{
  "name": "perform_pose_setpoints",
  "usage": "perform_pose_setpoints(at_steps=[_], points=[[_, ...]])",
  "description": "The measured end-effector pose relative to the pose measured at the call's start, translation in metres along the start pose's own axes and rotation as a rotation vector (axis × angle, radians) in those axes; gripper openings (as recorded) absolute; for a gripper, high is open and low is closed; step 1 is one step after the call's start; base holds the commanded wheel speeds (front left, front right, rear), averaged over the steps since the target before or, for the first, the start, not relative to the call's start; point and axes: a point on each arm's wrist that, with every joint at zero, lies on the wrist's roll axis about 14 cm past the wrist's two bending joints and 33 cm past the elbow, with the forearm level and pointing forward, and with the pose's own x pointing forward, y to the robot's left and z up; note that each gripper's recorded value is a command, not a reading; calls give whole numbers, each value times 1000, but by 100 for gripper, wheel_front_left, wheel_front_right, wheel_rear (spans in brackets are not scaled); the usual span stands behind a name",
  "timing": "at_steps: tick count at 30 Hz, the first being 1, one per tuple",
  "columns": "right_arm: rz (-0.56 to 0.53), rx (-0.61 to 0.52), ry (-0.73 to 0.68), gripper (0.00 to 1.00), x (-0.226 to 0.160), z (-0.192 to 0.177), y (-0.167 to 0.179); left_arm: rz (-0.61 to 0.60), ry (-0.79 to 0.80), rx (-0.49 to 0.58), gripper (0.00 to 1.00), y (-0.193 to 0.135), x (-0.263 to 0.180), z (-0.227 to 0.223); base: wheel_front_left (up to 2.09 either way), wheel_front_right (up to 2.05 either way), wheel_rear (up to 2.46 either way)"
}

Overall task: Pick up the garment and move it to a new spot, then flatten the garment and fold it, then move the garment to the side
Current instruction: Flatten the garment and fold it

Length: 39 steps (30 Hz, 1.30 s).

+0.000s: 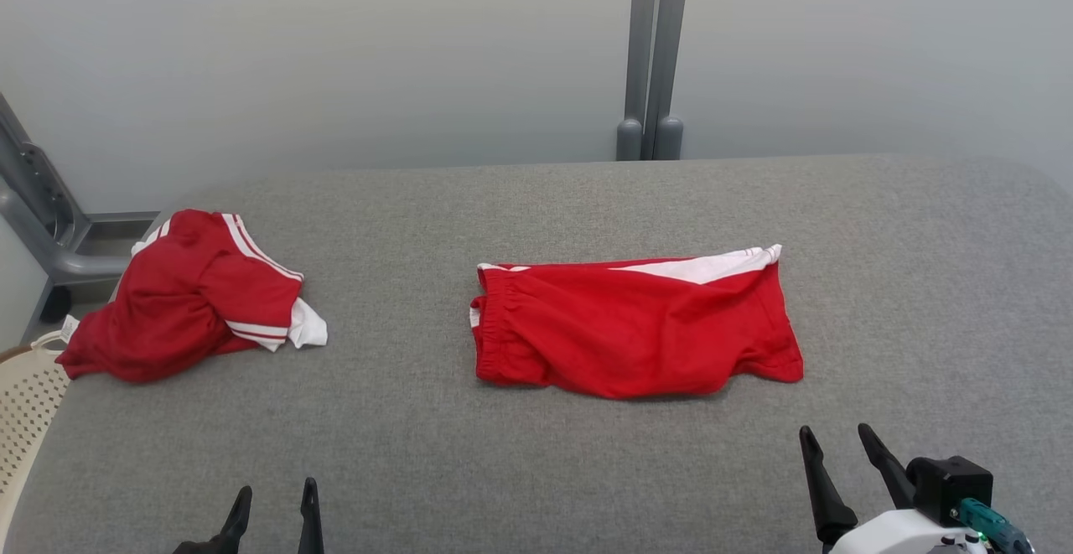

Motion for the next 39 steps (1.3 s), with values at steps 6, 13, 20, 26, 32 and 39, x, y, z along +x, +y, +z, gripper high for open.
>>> perform_pose_setpoints(at_steps=[6, 13, 20, 26, 32, 39], points=[[-5, 9, 9, 100, 3, -1, -2, 3, 8, -4, 100, 0, 0, -1, 0, 0, 0], [-3, 50, 173, 100, 22, -15, -2, 1, 12, -24, 100, -1, 3, -1, 0, 0, 0], [-33, -15, 360, 100, 66, 1, -14, -11, 26, -10, 100, -4, 8, -3, 0, 0, 0], [-111, -45, 481, 100, 99, 17, -35, -17, 30, -11, 100, -6, 14, -1, 0, 0, 0], [-93, -71, 599, 100, 127, 9, -23, -9, 48, 8, 100, -1, 21, -2, 0, 0, 0], [-134, -101, 666, 100, 152, 0, -33, -6, 60, 27, 100, 3, 31, -2, 0, 0, 0]])
